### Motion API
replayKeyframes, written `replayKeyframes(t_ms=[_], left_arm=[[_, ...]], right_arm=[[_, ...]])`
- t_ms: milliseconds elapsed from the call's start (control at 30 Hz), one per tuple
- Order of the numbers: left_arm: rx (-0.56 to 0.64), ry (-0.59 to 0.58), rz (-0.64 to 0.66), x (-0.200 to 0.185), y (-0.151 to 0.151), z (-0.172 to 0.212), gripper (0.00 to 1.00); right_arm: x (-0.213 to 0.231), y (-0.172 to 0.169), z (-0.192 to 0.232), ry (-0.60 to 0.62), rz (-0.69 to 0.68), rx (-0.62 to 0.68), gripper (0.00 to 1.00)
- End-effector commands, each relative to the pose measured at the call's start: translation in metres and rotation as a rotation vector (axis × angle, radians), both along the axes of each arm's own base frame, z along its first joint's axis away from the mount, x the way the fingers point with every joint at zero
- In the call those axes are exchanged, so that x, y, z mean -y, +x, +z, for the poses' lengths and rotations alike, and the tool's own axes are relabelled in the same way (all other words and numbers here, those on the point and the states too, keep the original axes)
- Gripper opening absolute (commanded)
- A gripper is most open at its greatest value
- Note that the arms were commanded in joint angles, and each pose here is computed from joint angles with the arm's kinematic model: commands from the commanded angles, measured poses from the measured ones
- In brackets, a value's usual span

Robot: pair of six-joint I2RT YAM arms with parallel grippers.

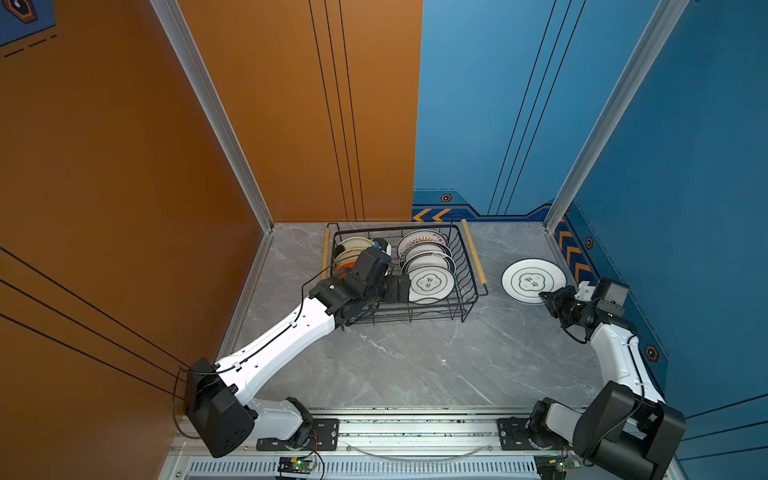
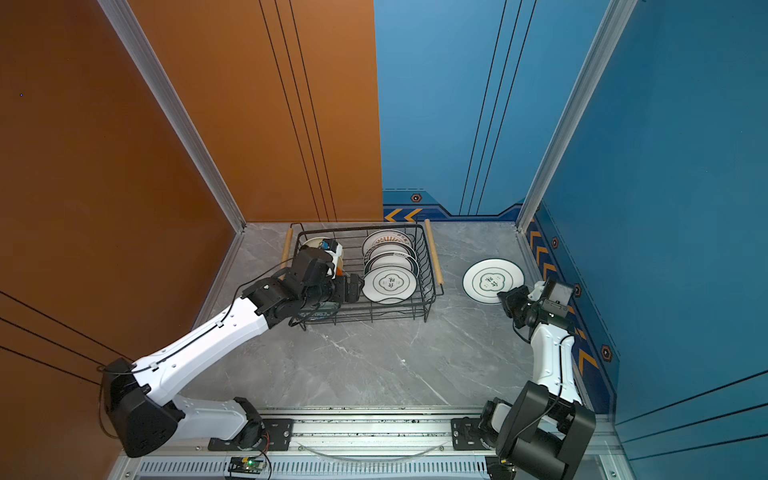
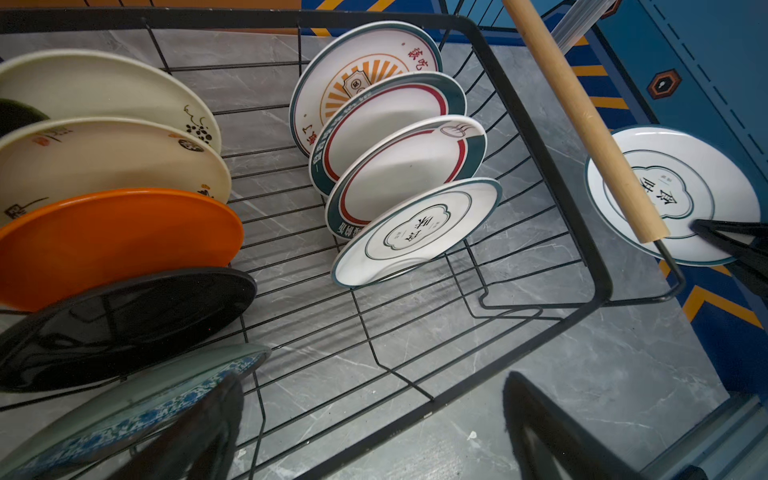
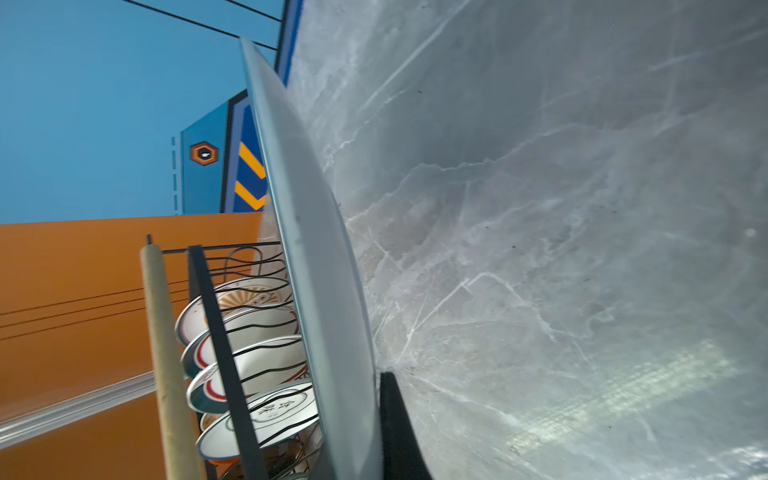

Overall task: Unload the plates from the dish rack
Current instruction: 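Open the left gripper while the right carries the plate away, then lower the plate onto the table with the right gripper while the left returns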

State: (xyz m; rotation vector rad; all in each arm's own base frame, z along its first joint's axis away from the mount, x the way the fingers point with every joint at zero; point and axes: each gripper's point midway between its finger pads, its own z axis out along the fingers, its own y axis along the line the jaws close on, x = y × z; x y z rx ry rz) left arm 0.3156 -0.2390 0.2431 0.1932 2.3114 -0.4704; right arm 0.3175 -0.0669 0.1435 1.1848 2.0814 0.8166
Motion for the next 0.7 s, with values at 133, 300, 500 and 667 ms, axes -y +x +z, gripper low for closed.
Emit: replayKeyframes(t_ms=[133,300,500,667], left_arm=[[0.076,0.049,-0.115,0.007,0.003,0.011,0.98],[0.097,0.115,-0.130,0.009,0.009,-0.001,0.98],[0.083,0.052,-0.170,0.020,0.012,-0.011,0.98],[0.128,-0.030,-0.192,0.021,0.010,-0.003,0.98]], right_arm=[[0.006,-0.007,-0.042,-0.013,-0.010,-0.070,0.00],[0.000,-0.013,-0.065,0.032,-0.010,-0.102,0.00],[-0.004,-0.018,-0.081,0.056,-0.008,-0.120,0.00],[-0.006,-0.023,-0.088,0.063,-0.002,-0.134,0.00]])
